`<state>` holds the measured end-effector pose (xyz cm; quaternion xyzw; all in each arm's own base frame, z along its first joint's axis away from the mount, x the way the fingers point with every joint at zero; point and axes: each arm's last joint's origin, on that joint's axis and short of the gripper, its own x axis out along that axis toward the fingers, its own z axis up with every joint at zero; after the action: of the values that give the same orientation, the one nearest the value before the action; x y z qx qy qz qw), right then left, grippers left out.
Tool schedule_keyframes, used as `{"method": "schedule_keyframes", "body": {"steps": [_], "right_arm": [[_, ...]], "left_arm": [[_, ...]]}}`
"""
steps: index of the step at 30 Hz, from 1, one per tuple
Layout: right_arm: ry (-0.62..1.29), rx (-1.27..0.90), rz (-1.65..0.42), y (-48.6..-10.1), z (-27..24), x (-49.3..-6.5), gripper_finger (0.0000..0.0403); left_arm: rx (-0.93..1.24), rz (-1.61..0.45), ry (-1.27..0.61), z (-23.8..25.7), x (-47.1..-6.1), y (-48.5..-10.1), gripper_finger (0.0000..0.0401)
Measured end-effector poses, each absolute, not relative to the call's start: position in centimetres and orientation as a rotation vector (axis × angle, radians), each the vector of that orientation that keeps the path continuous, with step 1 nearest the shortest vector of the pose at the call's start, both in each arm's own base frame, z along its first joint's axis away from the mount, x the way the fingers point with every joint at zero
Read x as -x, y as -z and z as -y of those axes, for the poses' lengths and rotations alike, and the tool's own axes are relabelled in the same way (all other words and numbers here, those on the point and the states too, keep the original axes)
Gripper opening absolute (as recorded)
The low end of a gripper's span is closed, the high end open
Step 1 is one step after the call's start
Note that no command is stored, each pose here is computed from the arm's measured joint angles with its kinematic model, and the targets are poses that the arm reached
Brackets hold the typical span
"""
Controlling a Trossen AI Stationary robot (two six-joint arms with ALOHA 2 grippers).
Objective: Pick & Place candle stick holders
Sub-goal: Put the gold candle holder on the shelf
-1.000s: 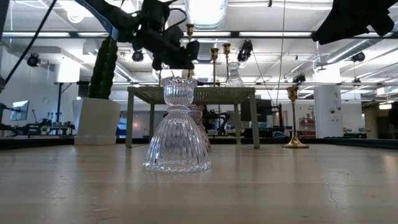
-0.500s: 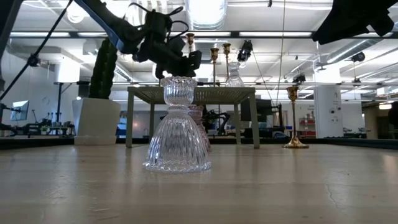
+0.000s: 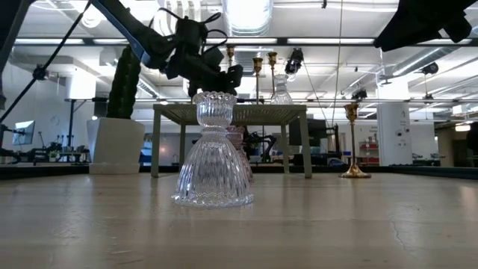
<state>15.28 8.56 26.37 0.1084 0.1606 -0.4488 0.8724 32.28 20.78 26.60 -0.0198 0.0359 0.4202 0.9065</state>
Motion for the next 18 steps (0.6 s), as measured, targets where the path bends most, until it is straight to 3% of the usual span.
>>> {"method": "schedule_keyframes", "body": {"steps": [18], "right_arm": [[0.938, -0.222, -0.339, -26.37, -8.54, -15.30, 0.0104]], "left_arm": [[0.044, -0.098, -0.855, -21.42, -32.96, -26.39, 0.0022]]}}
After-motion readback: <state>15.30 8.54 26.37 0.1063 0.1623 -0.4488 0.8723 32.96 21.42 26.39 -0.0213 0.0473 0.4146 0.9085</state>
